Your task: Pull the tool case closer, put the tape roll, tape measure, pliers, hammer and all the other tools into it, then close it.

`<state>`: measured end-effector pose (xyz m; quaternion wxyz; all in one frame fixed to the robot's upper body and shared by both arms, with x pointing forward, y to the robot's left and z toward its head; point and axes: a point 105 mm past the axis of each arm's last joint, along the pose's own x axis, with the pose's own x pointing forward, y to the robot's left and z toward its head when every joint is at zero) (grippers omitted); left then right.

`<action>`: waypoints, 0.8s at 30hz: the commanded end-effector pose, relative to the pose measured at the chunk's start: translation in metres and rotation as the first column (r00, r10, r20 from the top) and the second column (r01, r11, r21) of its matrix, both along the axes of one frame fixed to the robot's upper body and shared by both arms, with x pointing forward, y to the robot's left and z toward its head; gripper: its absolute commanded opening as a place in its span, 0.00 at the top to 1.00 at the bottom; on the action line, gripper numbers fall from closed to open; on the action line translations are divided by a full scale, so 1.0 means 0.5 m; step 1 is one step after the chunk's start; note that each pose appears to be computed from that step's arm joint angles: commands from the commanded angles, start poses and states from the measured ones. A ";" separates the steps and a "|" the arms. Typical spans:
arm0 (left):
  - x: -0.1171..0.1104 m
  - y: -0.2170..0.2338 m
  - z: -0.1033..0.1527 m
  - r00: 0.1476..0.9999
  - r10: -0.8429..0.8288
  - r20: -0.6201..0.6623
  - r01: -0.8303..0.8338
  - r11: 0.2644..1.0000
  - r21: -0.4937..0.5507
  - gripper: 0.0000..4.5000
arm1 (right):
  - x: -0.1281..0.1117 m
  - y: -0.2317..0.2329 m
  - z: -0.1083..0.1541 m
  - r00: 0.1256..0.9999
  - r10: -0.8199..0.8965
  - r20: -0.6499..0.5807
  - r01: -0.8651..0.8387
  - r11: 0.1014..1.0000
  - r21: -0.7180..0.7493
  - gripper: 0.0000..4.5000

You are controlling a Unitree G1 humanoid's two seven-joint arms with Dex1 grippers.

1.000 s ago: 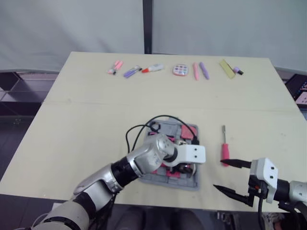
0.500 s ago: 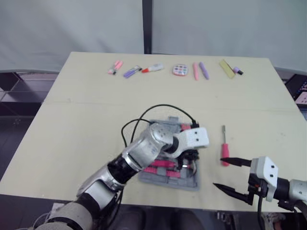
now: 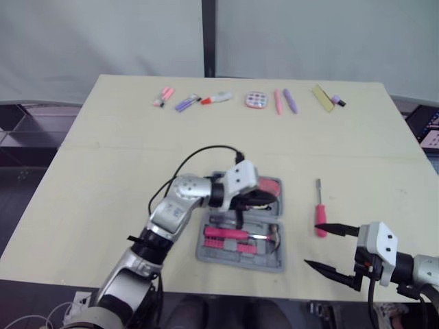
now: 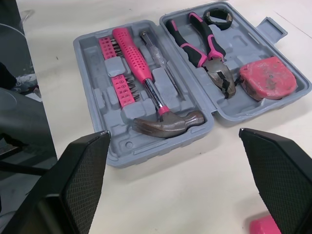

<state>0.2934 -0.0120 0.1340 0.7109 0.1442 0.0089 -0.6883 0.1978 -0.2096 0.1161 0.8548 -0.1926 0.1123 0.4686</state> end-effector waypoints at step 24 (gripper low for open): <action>-0.020 0.065 -0.127 0.999 -0.038 0.039 0.034 0.993 0.115 0.99 | -0.002 0.000 0.020 1.000 0.000 0.028 0.000 1.000 0.013 0.00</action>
